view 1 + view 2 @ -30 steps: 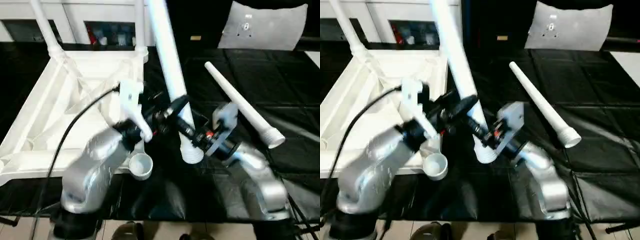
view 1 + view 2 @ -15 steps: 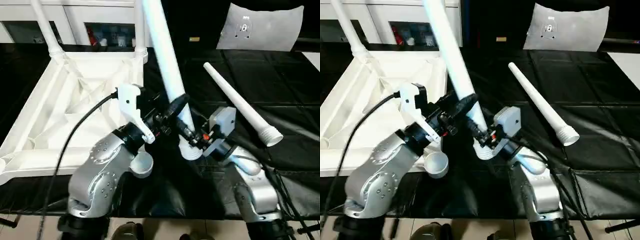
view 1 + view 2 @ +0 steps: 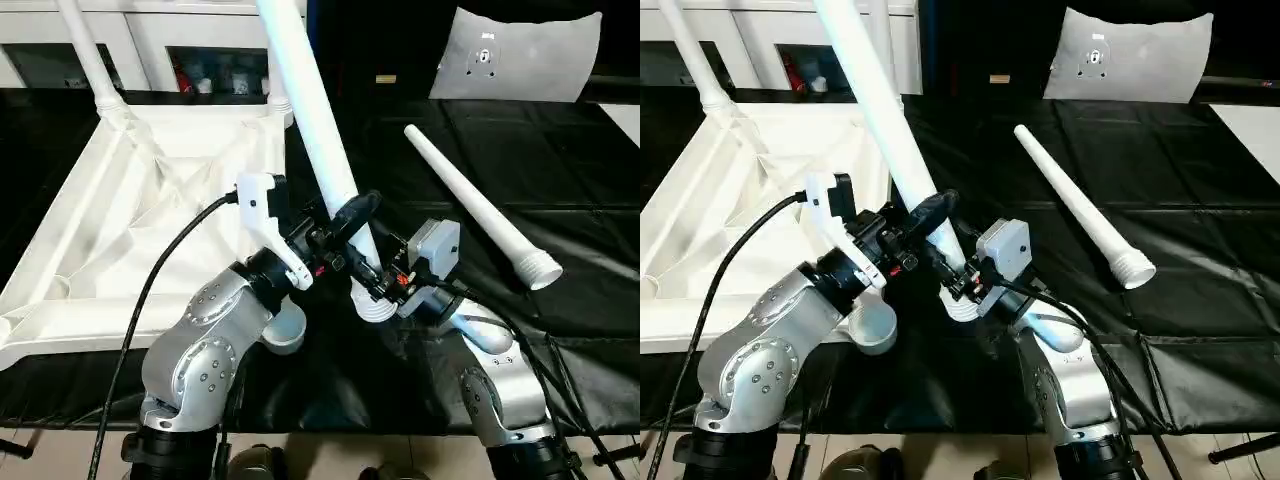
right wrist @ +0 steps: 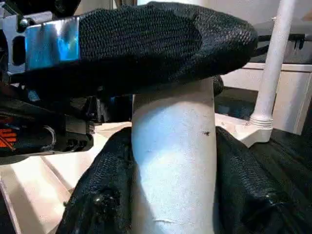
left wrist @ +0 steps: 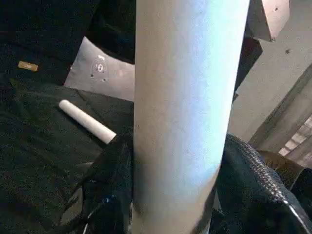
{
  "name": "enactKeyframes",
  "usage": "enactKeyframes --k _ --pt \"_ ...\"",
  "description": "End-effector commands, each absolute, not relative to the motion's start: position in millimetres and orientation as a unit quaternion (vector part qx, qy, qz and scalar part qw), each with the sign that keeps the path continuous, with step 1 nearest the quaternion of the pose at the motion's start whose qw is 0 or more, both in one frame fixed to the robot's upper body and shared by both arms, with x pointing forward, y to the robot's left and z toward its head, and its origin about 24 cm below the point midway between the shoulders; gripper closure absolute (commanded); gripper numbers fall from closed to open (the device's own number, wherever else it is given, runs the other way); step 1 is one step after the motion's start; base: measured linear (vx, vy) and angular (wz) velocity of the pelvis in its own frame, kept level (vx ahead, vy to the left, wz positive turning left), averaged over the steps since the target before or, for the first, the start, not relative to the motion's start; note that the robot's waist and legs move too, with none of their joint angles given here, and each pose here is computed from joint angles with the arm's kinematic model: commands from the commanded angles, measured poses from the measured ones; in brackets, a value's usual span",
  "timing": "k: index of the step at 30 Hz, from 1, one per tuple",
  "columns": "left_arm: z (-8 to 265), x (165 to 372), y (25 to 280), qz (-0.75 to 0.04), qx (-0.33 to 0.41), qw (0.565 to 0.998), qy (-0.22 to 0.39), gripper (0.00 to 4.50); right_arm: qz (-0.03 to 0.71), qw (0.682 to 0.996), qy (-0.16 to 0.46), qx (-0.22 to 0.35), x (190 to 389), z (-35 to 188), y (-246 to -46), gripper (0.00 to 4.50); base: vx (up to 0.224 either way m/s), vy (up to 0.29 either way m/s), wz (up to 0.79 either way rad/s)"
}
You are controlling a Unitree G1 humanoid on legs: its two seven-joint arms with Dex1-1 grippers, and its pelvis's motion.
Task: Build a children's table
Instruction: Pick table leg
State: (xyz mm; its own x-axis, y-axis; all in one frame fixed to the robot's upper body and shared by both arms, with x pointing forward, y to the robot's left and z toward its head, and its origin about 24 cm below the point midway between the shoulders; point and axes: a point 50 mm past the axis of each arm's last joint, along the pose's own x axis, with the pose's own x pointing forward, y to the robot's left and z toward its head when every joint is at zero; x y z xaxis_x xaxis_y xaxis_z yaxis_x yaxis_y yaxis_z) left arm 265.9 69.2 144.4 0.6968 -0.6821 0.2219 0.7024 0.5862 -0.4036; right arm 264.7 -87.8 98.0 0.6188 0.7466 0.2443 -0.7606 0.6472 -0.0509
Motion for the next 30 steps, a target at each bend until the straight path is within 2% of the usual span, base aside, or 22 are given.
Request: enactKeyframes --k 1,6,9,16,19,23,30 --pt "146.1 260.5 61.2 -0.419 -0.242 0.875 -0.019 2.32 0.430 0.894 -0.126 0.028 263.8 98.9 -83.9 2.66 0.000 0.000 0.00" --pt "149.3 259.3 62.1 -0.438 -0.226 0.869 -0.037 2.32 0.431 0.893 -0.128 0.029 263.6 99.1 -83.9 2.66 0.000 0.000 0.00" --pt "147.5 257.4 61.6 -0.475 -0.149 0.865 -0.062 2.32 0.433 0.892 -0.128 0.029 263.7 98.8 -83.7 2.66 0.000 0.000 0.00" --pt "136.9 263.8 69.9 -0.508 -0.029 0.858 -0.073 2.32 0.434 0.892 -0.122 0.023 265.0 93.7 -85.5 2.66 0.000 0.000 0.00" --pt "136.7 264.4 71.7 -0.517 -0.011 0.852 -0.081 2.54 0.435 0.892 -0.120 0.015 266.8 90.3 -84.9 2.66 0.000 0.000 0.00" --pt "141.8 263.7 69.5 -0.529 0.016 0.841 -0.112 2.61 0.438 0.891 -0.117 0.006 269.6 85.6 -80.8 2.66 0.000 0.000 0.00" --pt "134.1 263.7 69.9 -0.535 0.078 0.833 -0.116 2.62 0.434 0.894 -0.114 0.002 272.8 80.6 -80.0 2.66 0.000 0.000 0.00"
